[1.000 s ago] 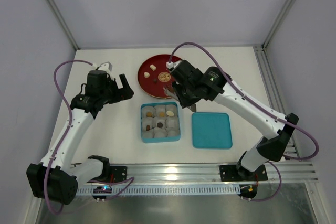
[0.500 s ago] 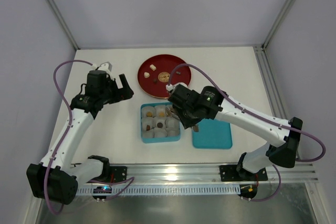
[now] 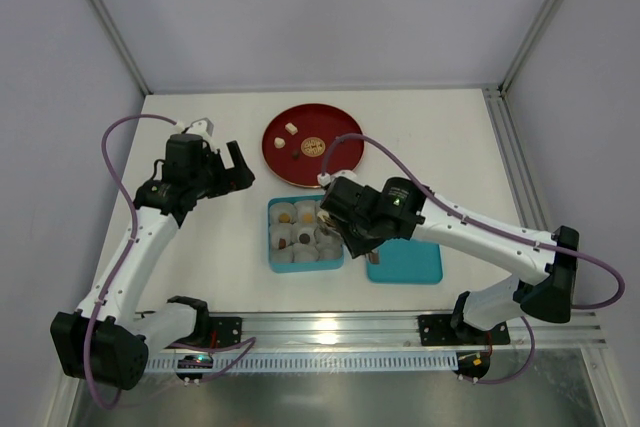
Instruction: Pack the chocolate
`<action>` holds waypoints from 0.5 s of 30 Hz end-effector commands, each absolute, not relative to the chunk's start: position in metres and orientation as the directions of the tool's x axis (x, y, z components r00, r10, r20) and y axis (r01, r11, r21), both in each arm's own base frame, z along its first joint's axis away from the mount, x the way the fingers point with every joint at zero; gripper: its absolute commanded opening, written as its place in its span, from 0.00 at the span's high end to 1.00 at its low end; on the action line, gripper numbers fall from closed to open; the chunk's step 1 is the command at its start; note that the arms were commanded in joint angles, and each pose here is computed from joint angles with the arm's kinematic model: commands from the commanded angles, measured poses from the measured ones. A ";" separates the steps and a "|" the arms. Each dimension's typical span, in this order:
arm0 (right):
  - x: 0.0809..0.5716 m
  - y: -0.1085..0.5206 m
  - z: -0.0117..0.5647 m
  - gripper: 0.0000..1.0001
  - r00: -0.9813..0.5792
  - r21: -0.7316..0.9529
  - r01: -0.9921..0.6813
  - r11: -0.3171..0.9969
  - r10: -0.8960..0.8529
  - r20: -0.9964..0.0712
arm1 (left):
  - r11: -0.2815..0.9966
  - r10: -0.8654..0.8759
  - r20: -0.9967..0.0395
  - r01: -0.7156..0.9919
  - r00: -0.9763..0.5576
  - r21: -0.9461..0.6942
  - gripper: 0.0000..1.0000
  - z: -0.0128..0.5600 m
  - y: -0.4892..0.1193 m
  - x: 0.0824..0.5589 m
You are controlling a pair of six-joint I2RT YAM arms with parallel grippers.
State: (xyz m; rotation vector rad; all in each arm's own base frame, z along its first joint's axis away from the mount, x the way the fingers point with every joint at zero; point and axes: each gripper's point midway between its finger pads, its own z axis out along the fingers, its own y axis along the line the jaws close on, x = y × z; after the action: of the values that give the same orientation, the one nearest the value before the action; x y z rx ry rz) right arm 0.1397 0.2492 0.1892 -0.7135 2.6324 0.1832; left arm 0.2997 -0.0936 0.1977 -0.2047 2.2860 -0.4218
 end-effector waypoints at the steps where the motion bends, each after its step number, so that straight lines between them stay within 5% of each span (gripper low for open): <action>1: 0.138 0.253 0.194 0.67 -0.787 0.054 -0.495 0.867 -0.421 -0.451 | 0.925 -0.286 -0.697 0.002 -0.657 -0.380 0.00 0.204 -0.096 0.304; 15: 0.138 0.254 0.177 0.67 -0.795 0.042 -0.493 0.869 -0.430 -0.428 | 0.925 -0.285 -0.699 0.002 -0.656 -0.380 0.00 0.205 -0.095 0.303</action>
State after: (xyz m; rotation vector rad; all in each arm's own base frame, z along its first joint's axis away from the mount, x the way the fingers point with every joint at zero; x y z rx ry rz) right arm 0.1348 0.2445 0.1700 -0.7208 2.6623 0.1481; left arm 0.2997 -0.0934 0.1977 -0.2047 2.2859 -0.4214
